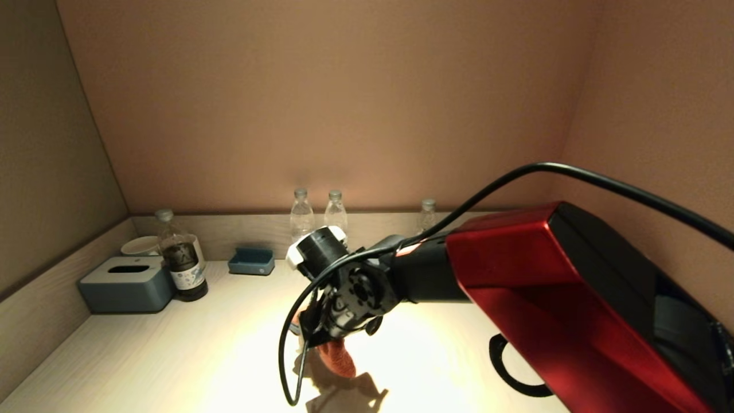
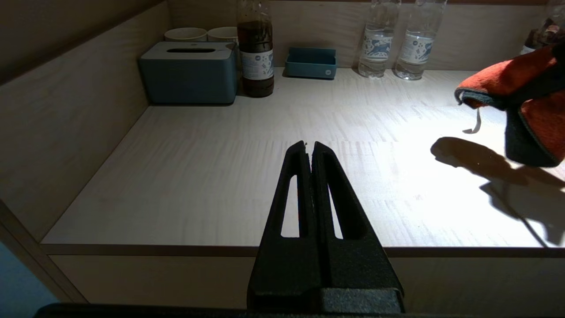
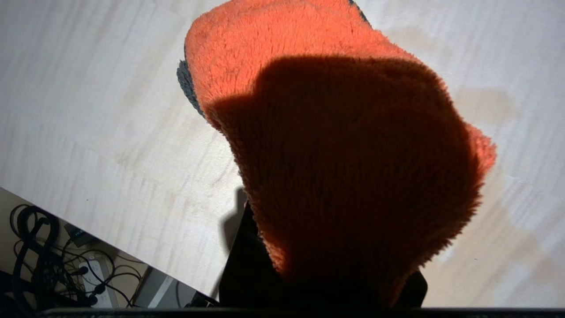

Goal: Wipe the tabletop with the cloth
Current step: Sweep the stains on the table

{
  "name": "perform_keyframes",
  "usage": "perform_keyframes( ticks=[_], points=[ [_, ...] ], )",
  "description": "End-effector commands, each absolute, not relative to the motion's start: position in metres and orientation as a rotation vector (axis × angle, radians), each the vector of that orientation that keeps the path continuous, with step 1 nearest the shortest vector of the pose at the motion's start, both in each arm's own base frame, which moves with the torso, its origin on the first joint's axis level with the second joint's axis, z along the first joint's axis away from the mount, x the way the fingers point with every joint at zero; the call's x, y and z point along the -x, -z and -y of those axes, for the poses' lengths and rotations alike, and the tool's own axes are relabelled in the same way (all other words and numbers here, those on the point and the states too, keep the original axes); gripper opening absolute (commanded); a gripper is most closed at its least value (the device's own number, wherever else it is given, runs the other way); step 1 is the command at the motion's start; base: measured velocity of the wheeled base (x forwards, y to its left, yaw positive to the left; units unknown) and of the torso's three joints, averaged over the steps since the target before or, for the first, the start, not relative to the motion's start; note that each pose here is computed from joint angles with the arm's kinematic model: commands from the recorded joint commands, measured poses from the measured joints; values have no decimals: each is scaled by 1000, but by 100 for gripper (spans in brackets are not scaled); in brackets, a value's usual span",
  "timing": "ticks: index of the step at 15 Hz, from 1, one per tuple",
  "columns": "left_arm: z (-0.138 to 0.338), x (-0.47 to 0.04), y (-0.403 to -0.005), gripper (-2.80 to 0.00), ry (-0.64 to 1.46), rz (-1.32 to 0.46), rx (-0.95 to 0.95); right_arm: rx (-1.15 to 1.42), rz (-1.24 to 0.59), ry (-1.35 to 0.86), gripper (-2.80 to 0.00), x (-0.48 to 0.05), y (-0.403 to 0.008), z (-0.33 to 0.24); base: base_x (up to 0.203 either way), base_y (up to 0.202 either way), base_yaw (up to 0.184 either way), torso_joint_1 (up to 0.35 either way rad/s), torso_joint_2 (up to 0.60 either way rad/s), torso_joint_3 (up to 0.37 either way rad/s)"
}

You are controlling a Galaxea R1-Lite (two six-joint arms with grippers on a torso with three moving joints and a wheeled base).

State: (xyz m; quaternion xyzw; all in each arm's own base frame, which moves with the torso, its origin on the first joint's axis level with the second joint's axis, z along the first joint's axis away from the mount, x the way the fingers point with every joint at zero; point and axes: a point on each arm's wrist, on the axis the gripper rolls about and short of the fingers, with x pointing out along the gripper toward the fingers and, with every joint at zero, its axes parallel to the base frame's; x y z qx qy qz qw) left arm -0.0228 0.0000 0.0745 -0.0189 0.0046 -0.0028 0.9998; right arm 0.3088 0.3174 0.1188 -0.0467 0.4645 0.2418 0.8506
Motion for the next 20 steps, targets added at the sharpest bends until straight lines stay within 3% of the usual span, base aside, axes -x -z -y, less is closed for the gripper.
perform_keyframes(
  ticks=[1, 14, 20],
  points=[
    [0, 23, -75, -280, 6, -9, 38, 139, -1001, -517, -280, -307, -98, -333, 0, 0, 0, 0, 0, 0],
    [0, 23, -75, -280, 6, -9, 38, 307, -1034, -599, -280, -317, -23, -371, 0, 0, 0, 0, 0, 0],
    [0, 23, -75, -280, 6, -9, 38, 353, -1047, -605, -280, -320, -13, -368, 0, 0, 0, 0, 0, 0]
  ],
)
